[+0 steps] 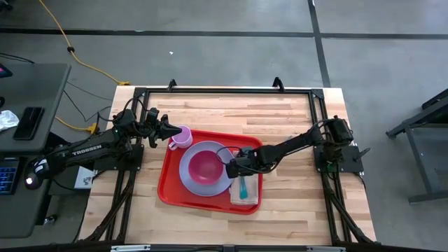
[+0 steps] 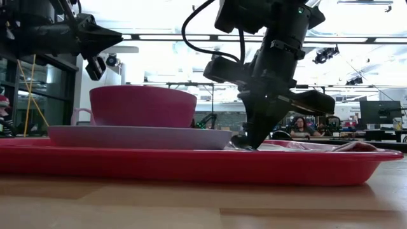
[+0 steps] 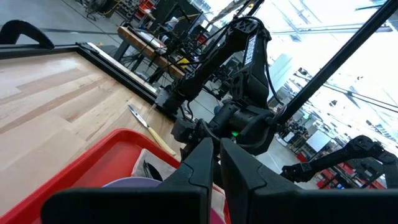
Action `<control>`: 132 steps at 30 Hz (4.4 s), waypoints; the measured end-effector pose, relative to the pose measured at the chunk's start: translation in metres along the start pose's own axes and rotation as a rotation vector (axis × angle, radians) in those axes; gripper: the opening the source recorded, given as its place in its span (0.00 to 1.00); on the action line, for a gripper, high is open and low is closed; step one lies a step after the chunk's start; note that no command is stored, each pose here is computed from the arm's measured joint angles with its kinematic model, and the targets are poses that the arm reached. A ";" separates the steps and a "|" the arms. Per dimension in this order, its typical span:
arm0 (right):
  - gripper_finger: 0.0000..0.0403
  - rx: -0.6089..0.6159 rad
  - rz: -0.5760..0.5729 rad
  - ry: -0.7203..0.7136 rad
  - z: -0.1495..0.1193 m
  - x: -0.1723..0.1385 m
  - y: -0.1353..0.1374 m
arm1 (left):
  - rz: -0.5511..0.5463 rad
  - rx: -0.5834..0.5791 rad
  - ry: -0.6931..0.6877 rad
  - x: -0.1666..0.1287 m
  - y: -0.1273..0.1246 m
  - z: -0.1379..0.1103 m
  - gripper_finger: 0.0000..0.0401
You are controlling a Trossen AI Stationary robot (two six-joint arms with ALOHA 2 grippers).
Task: Set up tray
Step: Adjust the utensils on the gray napkin
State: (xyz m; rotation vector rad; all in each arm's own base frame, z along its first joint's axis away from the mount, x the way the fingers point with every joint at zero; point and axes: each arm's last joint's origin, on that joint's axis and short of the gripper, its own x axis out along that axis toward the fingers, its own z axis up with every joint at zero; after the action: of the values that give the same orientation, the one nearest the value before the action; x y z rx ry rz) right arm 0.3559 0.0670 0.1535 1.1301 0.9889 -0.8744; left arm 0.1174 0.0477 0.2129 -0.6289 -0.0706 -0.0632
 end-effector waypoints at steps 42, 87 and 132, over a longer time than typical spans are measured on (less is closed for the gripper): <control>0.00 0.028 0.015 -0.051 0.017 -0.057 -0.011 | 0.009 -0.001 -0.005 0.000 0.000 0.000 0.16; 0.00 0.037 -0.134 -0.066 0.038 -0.013 -0.028 | 0.013 0.001 -0.011 0.000 0.000 0.000 0.16; 0.00 0.001 -0.165 -0.044 0.038 -0.029 -0.033 | 0.026 0.001 -0.021 0.000 0.001 0.001 0.16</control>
State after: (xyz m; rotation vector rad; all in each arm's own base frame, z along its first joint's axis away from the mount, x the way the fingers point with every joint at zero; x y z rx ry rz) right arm 0.3222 0.0251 0.1756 1.0361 1.0565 -1.0276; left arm 0.1175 0.0487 0.2130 -0.6298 -0.0828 -0.0317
